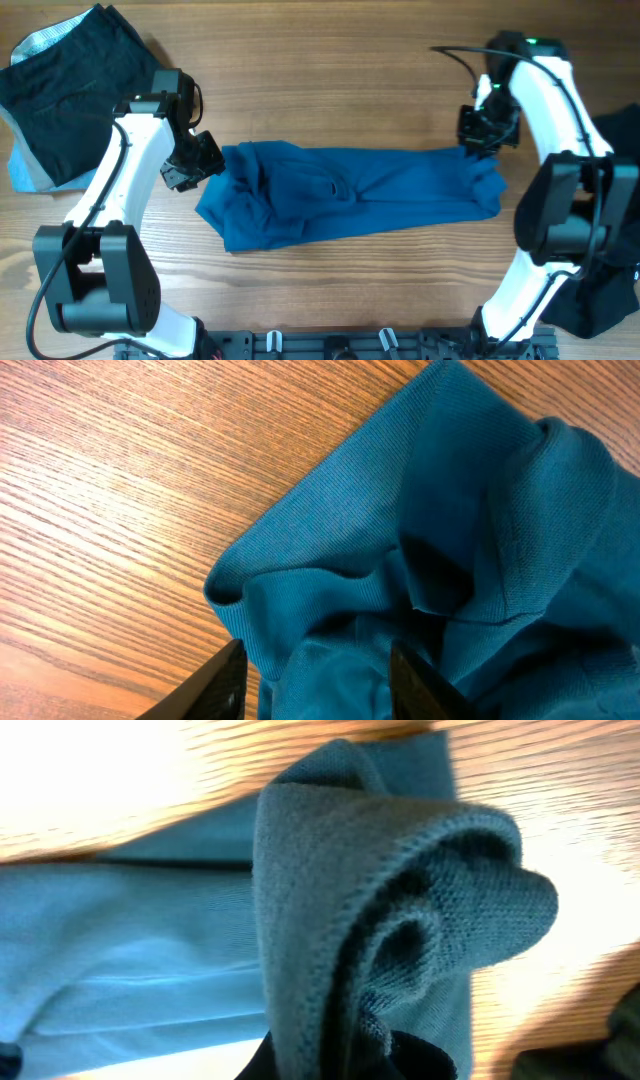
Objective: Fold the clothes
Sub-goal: 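Fold the strip's right end leftward over the middle with the right gripper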
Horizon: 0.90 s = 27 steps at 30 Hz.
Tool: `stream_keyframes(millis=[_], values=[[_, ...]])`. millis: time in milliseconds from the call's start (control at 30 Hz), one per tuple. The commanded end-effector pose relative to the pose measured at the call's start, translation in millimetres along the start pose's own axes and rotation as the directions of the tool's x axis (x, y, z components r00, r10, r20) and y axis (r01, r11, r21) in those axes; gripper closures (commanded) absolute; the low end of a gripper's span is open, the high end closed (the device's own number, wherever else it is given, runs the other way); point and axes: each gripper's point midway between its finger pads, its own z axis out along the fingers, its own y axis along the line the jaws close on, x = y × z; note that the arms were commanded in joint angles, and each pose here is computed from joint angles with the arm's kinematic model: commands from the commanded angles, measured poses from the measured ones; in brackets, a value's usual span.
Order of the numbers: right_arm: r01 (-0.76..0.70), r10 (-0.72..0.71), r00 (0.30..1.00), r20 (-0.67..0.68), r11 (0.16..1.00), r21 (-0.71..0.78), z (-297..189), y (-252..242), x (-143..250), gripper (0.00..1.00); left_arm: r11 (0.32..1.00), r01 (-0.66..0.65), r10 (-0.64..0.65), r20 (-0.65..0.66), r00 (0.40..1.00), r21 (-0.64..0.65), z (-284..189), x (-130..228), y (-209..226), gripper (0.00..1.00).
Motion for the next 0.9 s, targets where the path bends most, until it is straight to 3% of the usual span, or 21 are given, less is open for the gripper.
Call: stream_keyframes(millis=[0, 200, 267, 367, 433, 467, 533, 600, 667, 733, 767, 867], values=[[0.033, -0.032, 0.999, 0.035, 0.999, -0.01, -6, 55, 11, 0.95, 1.0, 0.004, -0.005, 0.026, 1.0, 0.021, -8, -5, -1, 0.55], [0.14, -0.14, 0.99, 0.03, 0.99, 0.008, 4, 115, 35, 0.94, 1.0, 0.005, -0.005, 0.027, 1.0, 0.022, -8, -5, -2, 0.56], [0.153, -0.154, 0.987, 0.038, 0.988, 0.01, 5, 125, 39, 0.85, 1.0, 0.004, -0.005, 0.027, 1.0, 0.022, -8, -5, -2, 0.57], [0.158, -0.156, 0.987, 0.031, 0.987, -0.04, 5, 135, 41, 0.81, 1.0, 0.004, -0.005, 0.027, 1.0, 0.022, -8, -5, -2, 0.57], [0.212, -0.212, 0.977, 0.021, 0.967, -0.142, 3, 153, 46, 0.59, 1.0, 0.004, -0.005, 0.027, 1.0, 0.022, -8, -5, -2, 0.57], [0.235, -0.236, 0.972, 0.014, 0.954, -0.186, 2, 160, 49, 0.37, 1.0, 0.004, -0.005, 0.027, 1.0, 0.021, -8, -5, -2, 0.57], [0.279, -0.283, 0.959, 0.011, 0.935, -0.221, 0, 166, 53, 0.29, 1.0, 0.004, -0.005, 0.027, 1.0, 0.021, -8, -5, -2, 0.57], [0.294, -0.295, 0.955, 0.023, 0.94, -0.172, 2, 158, 49, 0.28, 1.0, 0.004, -0.005, 0.027, 1.0, 0.021, -8, -5, -2, 0.56], [0.172, -0.174, 0.983, 0.058, 0.984, 0.038, 4, 121, 34, 0.28, 1.0, 0.004, -0.005, 0.027, 1.0, 0.021, -8, -5, -2, 0.56], [0.129, -0.137, 0.988, 0.076, 0.986, 0.104, 3, 109, 31, 0.29, 1.0, 0.004, -0.005, 0.027, 1.0, 0.022, -8, -5, -2, 0.54], [0.129, -0.137, 0.988, 0.075, 0.986, 0.105, 3, 109, 31, 0.29, 1.0, 0.004, -0.005, 0.025, 1.0, 0.023, -8, -5, -2, 0.47], [0.103, -0.115, 0.989, 0.095, 0.987, 0.123, 3, 106, 27, 0.28, 0.969, -0.179, 0.189, -0.043, 0.981, 0.17, -5, 11, -26, 0.3]])
